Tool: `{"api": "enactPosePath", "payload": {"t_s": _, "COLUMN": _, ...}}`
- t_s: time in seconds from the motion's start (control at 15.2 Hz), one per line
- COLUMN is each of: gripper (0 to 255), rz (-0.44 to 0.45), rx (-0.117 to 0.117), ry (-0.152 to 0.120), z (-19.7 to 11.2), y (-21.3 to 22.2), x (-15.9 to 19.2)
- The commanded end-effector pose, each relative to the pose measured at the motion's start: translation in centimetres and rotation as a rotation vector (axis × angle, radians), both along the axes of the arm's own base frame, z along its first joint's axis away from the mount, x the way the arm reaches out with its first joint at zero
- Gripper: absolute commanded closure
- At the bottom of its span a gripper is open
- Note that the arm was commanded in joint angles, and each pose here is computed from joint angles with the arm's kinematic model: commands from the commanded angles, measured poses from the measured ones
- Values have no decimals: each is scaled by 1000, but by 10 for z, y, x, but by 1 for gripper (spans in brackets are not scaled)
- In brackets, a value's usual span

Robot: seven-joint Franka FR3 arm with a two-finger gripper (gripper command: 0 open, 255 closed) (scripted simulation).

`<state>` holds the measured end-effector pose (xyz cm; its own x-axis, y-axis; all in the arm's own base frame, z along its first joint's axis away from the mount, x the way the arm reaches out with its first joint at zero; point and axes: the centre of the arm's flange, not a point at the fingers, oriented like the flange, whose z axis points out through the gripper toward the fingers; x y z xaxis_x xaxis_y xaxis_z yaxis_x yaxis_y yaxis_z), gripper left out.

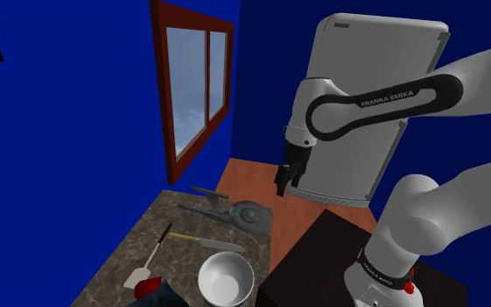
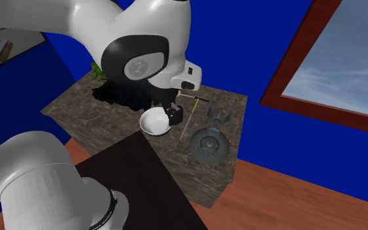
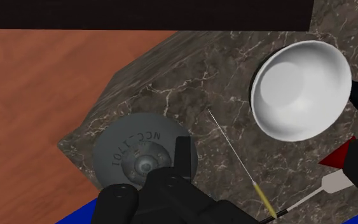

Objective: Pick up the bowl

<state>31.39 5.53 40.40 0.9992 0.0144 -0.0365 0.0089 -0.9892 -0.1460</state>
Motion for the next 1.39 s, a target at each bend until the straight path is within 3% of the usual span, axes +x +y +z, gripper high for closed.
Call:
{"api": "enactPosePath", "payload": {"t_s": 0.0, "gripper": 0, "rz": -2, "rx": 11, "ry": -6, "z": -23, "y": 8, "x": 2}}
{"api": "enactPosePath", "payload": {"t_s": 1.32, "gripper": 0, "rz": -12, "rx": 122, "ry": -34, "z": -264, "y": 100, "x": 36}}
